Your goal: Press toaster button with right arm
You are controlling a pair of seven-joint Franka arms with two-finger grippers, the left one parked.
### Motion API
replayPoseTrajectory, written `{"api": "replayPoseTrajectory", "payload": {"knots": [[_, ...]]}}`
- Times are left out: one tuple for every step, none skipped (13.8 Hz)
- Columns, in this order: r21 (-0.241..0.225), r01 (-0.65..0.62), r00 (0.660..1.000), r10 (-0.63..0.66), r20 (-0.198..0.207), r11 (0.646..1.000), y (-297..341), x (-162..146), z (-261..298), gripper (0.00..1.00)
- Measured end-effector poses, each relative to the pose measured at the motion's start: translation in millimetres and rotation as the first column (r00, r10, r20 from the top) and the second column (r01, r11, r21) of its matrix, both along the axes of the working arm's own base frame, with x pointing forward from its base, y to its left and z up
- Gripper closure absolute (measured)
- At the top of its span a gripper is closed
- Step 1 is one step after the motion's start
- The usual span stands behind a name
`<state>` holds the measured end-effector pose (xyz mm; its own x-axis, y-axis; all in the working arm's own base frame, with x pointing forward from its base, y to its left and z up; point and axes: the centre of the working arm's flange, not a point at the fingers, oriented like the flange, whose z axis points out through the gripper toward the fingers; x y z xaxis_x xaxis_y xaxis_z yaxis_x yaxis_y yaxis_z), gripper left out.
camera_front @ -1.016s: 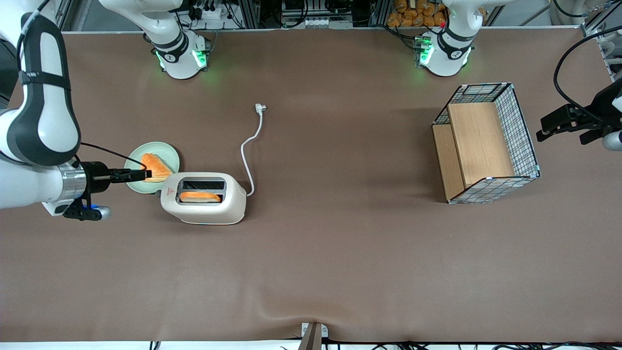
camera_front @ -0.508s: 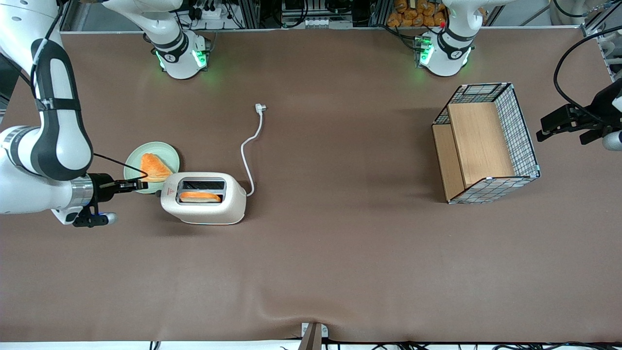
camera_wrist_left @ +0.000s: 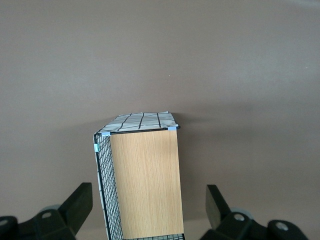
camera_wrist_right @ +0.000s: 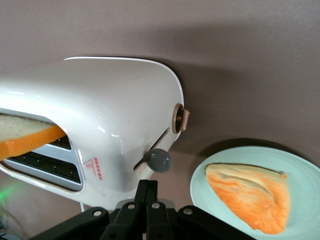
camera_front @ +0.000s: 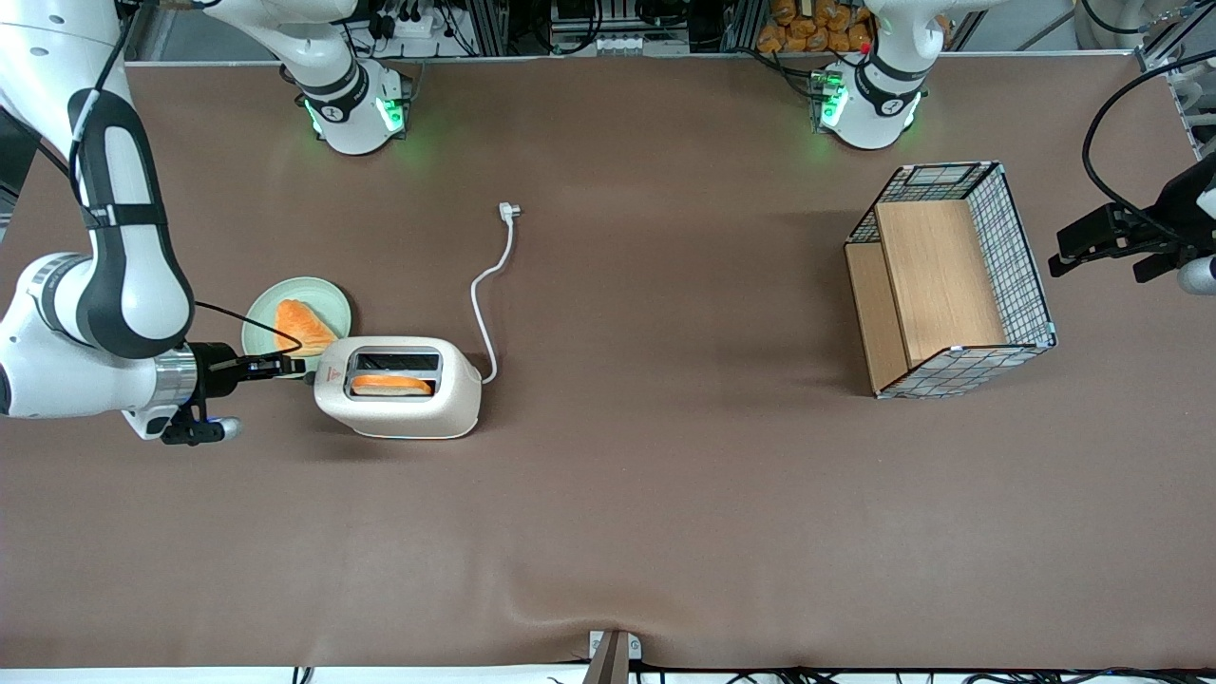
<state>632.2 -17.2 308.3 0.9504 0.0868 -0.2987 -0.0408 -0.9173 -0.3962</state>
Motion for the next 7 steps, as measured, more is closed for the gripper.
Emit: {"api": "replayPoseTrajectory", "payload": {"knots": [[0.007, 0.006, 1.000, -0.006, 0.000, 1.000, 0, 0, -5, 0.99], [0.014, 0.011, 1.000, -0.011, -0.004, 1.000, 1, 1, -9, 0.99], [0.020, 0.015, 1.000, -0.015, -0.009, 1.000, 1, 1, -14, 0.99], [0.025, 0.015, 1.000, -0.014, -0.013, 1.000, 1, 1, -19, 0.99], [0.031, 0.010, 1.000, -0.010, -0.012, 0.999, 0, 1, -23, 0.99], [0.039, 0.005, 1.000, -0.004, -0.007, 0.999, -1, 1, -26, 0.99], [0.051, 0.005, 1.000, -0.005, -0.005, 0.999, -3, 1, -31, 0.99]]}}
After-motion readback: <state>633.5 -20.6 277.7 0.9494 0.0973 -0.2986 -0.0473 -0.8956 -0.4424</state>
